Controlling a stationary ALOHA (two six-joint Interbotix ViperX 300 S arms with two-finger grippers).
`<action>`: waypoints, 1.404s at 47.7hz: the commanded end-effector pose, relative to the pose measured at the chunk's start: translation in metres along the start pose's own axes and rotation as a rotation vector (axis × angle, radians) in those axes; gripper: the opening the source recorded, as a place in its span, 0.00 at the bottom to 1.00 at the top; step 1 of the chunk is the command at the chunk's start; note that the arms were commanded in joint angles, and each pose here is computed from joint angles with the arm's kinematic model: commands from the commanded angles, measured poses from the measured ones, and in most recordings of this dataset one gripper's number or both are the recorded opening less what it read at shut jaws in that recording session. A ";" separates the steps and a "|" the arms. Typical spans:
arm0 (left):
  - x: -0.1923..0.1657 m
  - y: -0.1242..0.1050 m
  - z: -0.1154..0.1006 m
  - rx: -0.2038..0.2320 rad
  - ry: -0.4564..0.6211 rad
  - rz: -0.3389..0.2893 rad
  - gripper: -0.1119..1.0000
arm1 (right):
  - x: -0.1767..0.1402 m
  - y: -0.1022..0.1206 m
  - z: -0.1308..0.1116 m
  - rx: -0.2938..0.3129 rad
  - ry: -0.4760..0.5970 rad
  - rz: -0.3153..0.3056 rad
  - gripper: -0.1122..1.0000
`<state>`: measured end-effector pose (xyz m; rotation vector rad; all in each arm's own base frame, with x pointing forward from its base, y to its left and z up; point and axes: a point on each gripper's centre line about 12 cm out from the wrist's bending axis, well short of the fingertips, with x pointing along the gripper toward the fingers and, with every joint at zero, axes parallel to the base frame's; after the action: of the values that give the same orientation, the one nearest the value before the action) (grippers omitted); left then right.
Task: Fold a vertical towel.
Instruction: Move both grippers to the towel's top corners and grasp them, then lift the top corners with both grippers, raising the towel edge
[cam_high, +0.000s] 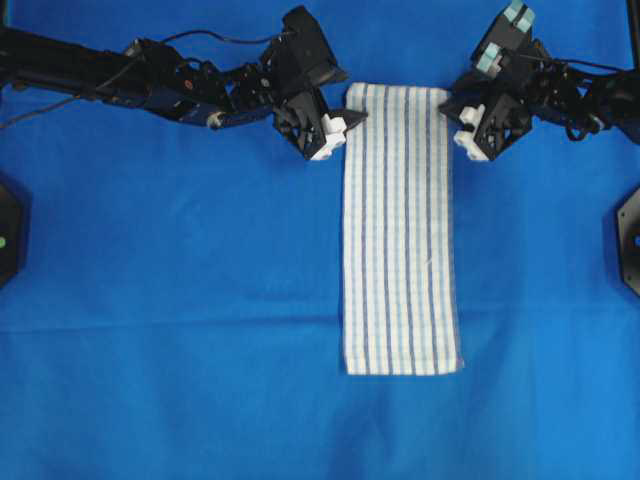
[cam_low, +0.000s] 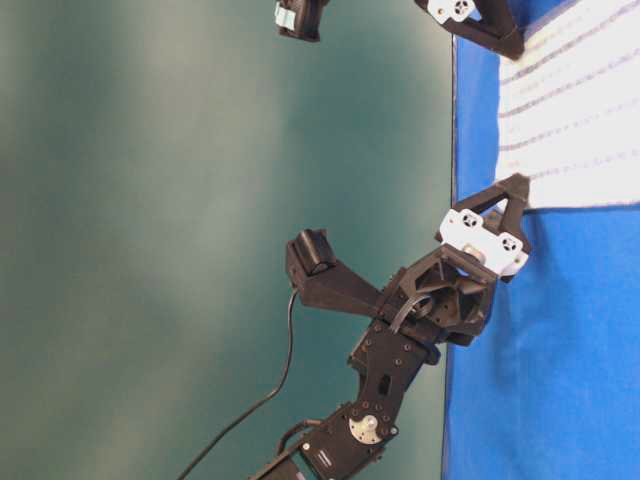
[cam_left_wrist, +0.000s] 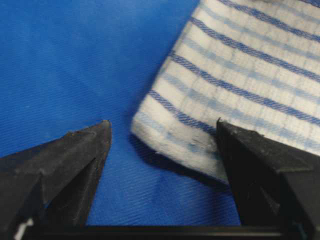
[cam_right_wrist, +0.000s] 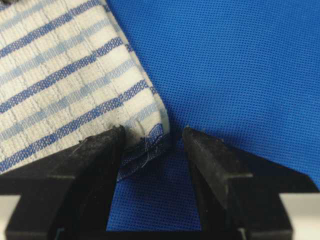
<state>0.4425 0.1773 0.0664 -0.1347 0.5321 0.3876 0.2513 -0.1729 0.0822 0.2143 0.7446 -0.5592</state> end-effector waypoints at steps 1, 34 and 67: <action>-0.002 0.006 0.012 -0.007 -0.034 0.011 0.80 | 0.001 -0.002 0.009 0.006 -0.029 -0.004 0.60; 0.005 0.004 0.003 0.035 0.003 0.008 0.14 | 0.004 -0.002 0.010 0.007 -0.029 -0.005 0.18; -0.017 0.051 0.052 0.068 -0.049 0.093 0.14 | -0.012 -0.040 0.045 0.058 -0.148 -0.096 0.18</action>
<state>0.4346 0.2188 0.0935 -0.0475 0.5530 0.4374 0.2479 -0.2110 0.1129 0.2010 0.6341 -0.6621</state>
